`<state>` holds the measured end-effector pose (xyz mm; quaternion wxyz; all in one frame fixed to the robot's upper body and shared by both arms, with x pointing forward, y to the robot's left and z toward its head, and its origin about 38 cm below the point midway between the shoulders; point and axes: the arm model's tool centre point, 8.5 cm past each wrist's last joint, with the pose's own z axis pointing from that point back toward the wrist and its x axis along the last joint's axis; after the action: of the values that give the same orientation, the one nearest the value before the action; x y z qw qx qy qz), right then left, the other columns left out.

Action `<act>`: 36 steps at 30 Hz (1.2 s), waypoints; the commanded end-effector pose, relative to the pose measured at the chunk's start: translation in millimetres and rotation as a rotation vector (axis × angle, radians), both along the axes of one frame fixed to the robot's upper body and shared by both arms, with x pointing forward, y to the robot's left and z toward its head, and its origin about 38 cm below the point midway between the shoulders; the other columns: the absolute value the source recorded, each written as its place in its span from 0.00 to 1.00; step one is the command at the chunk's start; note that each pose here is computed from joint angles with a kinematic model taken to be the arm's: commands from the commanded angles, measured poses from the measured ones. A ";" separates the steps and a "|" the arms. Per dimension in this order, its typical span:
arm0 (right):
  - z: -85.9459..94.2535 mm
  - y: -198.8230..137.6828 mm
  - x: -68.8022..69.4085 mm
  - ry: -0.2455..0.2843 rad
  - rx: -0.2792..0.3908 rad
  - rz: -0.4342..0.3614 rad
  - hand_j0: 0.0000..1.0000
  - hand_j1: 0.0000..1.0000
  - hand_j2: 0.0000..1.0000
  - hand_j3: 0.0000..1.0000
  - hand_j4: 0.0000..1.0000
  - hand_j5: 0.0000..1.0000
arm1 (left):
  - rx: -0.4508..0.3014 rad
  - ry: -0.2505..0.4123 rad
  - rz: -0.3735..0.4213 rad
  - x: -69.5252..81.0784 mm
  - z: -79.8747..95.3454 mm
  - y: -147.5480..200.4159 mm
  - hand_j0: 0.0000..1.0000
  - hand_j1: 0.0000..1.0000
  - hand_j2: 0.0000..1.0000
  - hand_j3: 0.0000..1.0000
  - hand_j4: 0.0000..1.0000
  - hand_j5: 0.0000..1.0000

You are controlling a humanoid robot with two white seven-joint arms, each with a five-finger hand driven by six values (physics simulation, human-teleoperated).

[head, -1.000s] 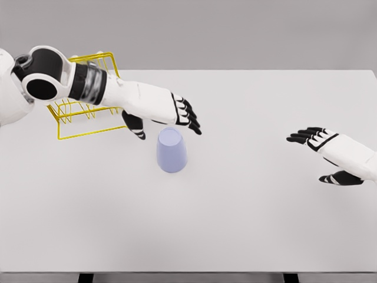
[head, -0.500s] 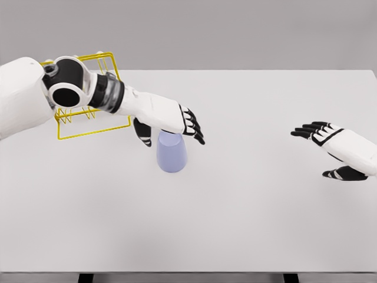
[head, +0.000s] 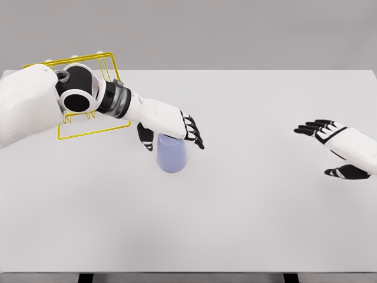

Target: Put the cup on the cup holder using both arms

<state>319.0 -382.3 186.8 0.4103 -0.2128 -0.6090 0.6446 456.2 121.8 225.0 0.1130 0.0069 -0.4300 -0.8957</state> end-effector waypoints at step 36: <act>-3.0 8.7 1.8 0.003 0.021 0.016 1.00 1.00 1.00 1.00 1.00 1.00 | -0.064 -0.042 -0.017 -13.6 41.1 18.2 0.55 0.55 0.55 0.55 0.55 0.55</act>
<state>320.7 -373.2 183.0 0.4071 -0.2035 -0.6153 0.6436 443.6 136.0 261.2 0.0940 0.0169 -0.4548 -0.8854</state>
